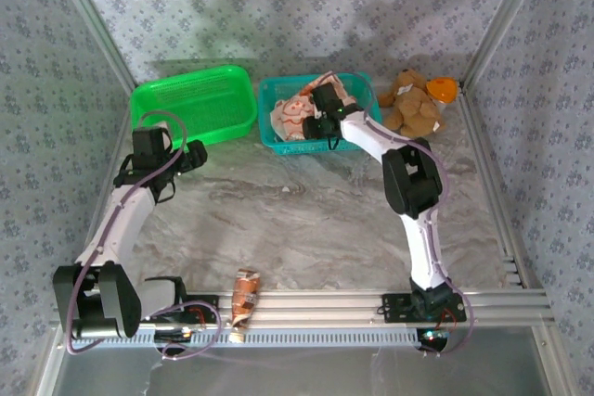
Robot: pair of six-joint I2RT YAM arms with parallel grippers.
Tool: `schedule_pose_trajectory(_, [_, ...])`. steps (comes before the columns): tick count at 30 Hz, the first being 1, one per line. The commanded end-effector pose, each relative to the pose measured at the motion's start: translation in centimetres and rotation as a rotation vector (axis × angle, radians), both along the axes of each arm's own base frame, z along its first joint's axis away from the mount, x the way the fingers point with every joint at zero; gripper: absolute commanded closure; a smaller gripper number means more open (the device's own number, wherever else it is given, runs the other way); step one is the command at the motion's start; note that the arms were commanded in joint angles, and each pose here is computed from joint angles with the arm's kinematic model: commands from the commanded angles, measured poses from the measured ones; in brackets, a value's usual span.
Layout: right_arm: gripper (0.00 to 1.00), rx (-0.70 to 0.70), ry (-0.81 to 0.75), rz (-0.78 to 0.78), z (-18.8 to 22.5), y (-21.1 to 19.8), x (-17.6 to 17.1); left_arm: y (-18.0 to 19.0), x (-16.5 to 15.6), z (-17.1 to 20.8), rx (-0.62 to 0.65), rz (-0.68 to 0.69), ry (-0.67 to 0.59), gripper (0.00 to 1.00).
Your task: Fold and stack the towels
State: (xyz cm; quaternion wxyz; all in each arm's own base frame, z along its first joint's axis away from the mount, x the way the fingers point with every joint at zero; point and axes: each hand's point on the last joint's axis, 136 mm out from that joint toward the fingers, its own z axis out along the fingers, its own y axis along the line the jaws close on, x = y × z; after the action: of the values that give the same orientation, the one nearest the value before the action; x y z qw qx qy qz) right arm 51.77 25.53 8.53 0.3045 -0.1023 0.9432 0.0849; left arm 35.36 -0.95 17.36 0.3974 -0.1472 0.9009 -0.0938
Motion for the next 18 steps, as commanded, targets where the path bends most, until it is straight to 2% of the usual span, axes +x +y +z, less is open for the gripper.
schedule_pose_trajectory(1, [0.47,-0.031,0.046,-0.035,-0.9,-0.4,0.8,-0.4,-0.1,0.8,0.010,-0.034,-0.021,0.00])
schedule_pose_trajectory(7, [0.48,0.003,0.024,-0.094,-1.5,-0.6,5.1,-0.5,0.0,0.8,0.011,-0.034,-0.026,0.00])
schedule_pose_trajectory(11, [0.47,0.009,0.007,-0.093,-1.4,-0.5,6.7,-0.5,0.1,0.7,0.008,-0.036,-0.022,0.00])
schedule_pose_trajectory(18, [0.46,0.040,-0.068,-0.069,3.2,0.2,6.5,-0.6,0.2,0.8,0.007,-0.042,-0.027,0.00])
